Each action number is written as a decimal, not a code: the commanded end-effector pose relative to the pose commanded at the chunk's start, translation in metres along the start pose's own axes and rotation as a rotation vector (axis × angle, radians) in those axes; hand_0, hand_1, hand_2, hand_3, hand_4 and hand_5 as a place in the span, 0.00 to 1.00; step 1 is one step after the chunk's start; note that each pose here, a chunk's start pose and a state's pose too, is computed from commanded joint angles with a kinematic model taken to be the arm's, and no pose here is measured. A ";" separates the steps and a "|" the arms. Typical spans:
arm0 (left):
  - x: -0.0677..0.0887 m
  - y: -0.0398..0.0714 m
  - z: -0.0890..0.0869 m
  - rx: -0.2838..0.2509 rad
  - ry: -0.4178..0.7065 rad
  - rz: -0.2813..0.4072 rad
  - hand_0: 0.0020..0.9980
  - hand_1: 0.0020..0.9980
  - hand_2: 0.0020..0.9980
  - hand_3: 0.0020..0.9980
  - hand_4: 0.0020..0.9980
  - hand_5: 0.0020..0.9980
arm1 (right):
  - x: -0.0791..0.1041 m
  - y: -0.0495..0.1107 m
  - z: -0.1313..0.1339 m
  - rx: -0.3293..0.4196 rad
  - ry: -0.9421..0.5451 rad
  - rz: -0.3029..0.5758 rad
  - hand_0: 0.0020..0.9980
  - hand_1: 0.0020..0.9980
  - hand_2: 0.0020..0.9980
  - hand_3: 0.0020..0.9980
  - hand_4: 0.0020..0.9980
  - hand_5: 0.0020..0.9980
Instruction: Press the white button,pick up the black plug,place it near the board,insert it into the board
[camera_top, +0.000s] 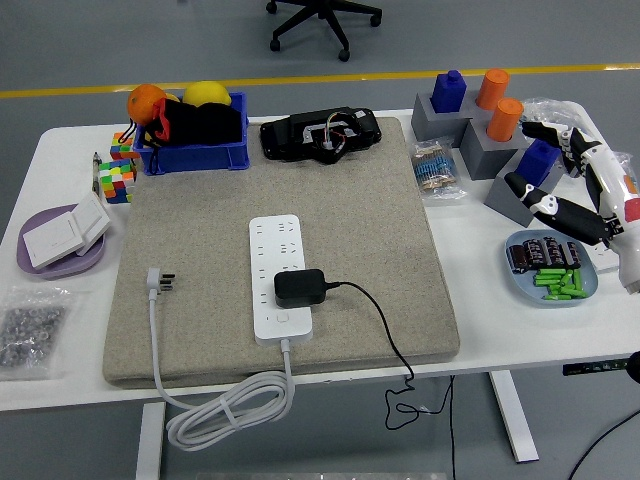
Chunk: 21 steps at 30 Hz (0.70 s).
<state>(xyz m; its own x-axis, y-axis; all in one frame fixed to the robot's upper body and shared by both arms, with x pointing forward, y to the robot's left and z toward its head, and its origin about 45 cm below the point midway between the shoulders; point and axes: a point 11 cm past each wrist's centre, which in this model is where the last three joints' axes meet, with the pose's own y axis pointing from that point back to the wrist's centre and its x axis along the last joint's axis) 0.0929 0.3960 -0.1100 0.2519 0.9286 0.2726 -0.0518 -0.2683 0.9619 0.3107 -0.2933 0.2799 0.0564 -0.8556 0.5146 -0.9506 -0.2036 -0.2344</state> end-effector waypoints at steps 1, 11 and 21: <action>0.000 0.000 0.000 0.000 0.000 -0.001 0.79 0.74 0.70 0.77 0.55 0.46 | 0.000 0.000 0.000 0.001 -0.001 0.000 0.93 0.86 0.79 0.78 0.86 0.55; 0.002 0.000 -0.002 0.006 0.000 0.007 0.79 0.74 0.70 0.77 0.55 0.46 | -0.002 0.000 0.001 -0.004 -0.001 -0.008 0.92 0.85 0.78 0.77 0.85 0.54; 0.004 0.000 0.001 -0.002 0.001 0.008 0.79 0.74 0.70 0.77 0.55 0.46 | 0.001 0.004 0.004 -0.022 0.006 -0.001 0.92 0.84 0.77 0.74 0.85 0.54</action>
<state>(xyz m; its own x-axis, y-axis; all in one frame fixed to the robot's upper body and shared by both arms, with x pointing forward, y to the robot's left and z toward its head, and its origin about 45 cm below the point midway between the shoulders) 0.0944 0.3991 -0.1088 0.2507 0.9266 0.2803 -0.0559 -0.2753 0.9597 0.3084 -0.2968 0.2758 0.0556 -0.8525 0.5198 -0.9569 -0.1940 -0.2160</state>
